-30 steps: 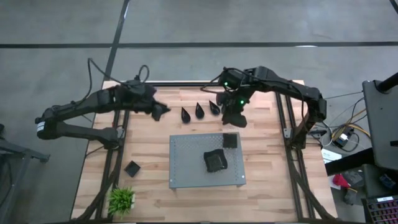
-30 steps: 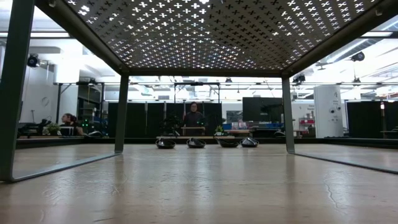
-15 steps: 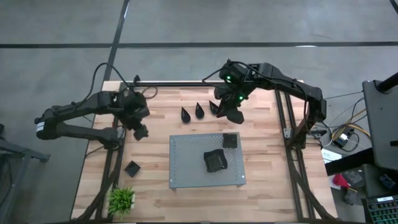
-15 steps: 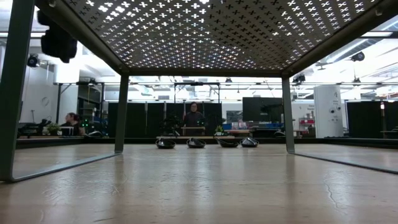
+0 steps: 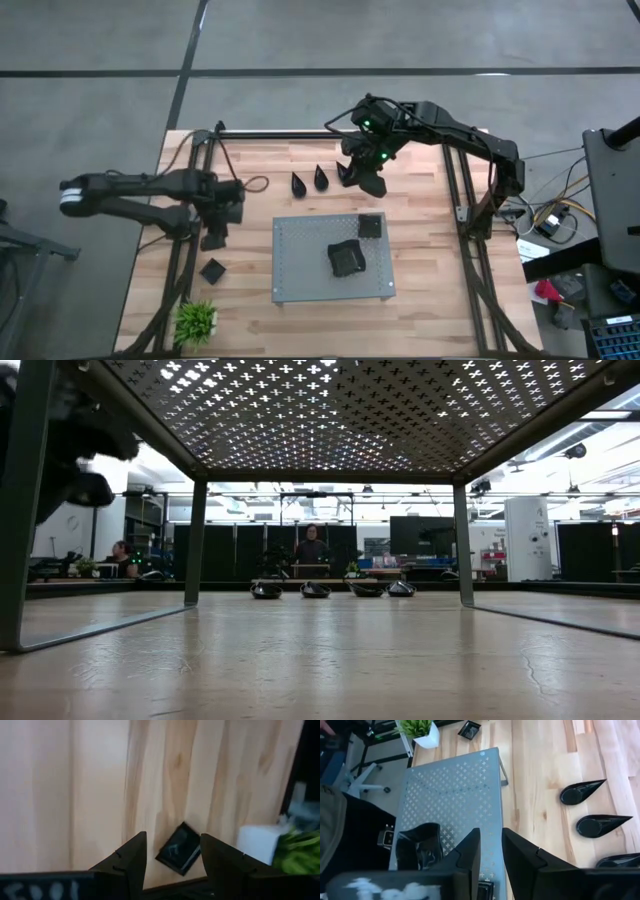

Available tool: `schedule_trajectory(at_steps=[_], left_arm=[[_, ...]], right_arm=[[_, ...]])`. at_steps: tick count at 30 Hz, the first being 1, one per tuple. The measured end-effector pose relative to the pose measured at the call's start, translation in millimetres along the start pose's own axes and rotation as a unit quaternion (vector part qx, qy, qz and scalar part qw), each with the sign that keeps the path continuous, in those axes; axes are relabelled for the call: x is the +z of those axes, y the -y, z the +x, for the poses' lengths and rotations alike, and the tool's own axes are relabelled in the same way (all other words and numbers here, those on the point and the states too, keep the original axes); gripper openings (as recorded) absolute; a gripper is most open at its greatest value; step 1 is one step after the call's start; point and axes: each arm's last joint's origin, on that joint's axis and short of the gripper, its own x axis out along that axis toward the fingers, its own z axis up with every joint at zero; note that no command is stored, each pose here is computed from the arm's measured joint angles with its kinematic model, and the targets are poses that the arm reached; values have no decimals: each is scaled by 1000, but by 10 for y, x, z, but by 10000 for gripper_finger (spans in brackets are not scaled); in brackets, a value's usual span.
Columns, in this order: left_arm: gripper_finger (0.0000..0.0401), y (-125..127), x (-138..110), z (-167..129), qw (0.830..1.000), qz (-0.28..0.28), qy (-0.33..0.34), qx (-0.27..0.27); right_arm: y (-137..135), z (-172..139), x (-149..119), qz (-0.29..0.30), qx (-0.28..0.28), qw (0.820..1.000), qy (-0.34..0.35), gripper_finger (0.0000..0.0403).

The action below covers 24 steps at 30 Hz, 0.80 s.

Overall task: Pick & Place Mini shaped plates
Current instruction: Stack the square plate on top of the other square plates on the shelf

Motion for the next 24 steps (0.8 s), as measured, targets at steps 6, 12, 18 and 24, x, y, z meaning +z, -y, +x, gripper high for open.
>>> schedule_trajectory(at_steps=[6, 12, 18, 24], left_arm=[[177, -15, -113, 286, 999, 34, -40, -5], [173, 104, -3, 340, 999, 36, -14, -20], [166, 167, 68, 501, 996, -75, -36, -22], [158, 124, 39, 716, 978, -186, -96, 7]], right_arm=[[1, 1, 22, 4, 0, 1000, 10, 68], [9, 15, 70, -3, 0, 999, 34, 75], [21, 47, 84, -2, 1, 999, 43, 82], [62, 130, 43, -3, 1, 999, 32, 81]])
